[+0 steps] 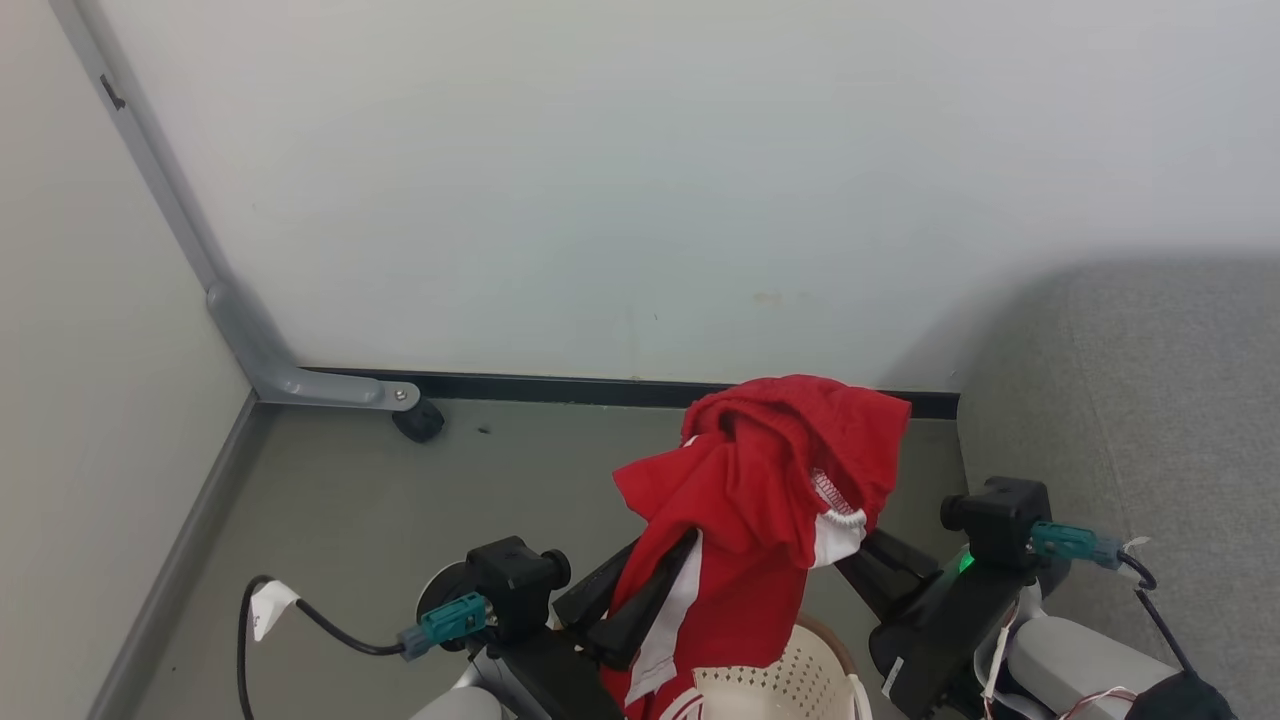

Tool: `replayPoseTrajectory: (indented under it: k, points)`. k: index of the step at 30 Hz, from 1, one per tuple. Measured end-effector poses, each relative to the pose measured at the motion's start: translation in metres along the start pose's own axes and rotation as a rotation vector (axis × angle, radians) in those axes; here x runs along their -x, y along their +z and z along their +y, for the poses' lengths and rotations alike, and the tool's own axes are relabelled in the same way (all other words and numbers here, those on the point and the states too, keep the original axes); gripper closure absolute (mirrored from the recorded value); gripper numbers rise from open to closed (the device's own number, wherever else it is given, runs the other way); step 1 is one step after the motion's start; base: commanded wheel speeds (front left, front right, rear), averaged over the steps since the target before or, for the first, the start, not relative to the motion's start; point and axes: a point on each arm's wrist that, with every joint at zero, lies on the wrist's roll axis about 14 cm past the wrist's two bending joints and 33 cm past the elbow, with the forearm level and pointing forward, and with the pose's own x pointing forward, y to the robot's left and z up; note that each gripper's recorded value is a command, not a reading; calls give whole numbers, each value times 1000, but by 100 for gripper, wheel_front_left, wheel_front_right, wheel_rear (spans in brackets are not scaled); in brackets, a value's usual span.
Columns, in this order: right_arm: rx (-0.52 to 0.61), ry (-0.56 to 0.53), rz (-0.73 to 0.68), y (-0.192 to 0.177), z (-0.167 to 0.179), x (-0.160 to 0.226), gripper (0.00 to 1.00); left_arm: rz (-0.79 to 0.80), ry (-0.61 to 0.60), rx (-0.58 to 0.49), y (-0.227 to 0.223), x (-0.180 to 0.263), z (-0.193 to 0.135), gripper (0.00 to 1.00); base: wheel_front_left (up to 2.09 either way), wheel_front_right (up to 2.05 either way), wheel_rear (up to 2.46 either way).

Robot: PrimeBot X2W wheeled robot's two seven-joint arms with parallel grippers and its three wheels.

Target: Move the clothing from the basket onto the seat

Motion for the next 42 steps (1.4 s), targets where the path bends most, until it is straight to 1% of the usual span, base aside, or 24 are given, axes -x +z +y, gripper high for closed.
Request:
replayPoseTrajectory:
  k: [9, 10, 12, 13, 28, 33, 37, 42]
  points:
    - [-64, -59, -45, 6, -5, 15, 100, 28, 0, 0, -10, 2, -3, 99, 0, 0, 0]
    - [-70, -63, -49, 6, -5, 17, 100, 31, -2, 0, -11, 2, -4, 78, 0, 0, 0]
    - [-82, -78, -58, 7, -7, 20, 100, 29, -10, -1, -11, 1, -7, 24, 0, 0, 0]
    - [-88, -87, -63, 8, -9, 23, 100, 28, -14, -2, -10, 0, -8, 0, 0, 0, 0]
    - [-101, -232, -131, 22, -44, 59, 100, 30, -67, -29, -8, -13, -20, 0, 0, 0, 0]
    - [-112, -303, -138, 17, -58, 81, 100, 54, -95, -35, -18, -18, -27, 0, 0, 0, 0]
    - [-101, -377, -168, 23, -74, 103, 100, 64, -139, -60, -21, -27, -38, 0, 0, 0, 0]
    - [-103, -438, -181, 21, -83, 124, 100, 70, -168, -57, -25, -37, -46, 0, 0, 0, 0]
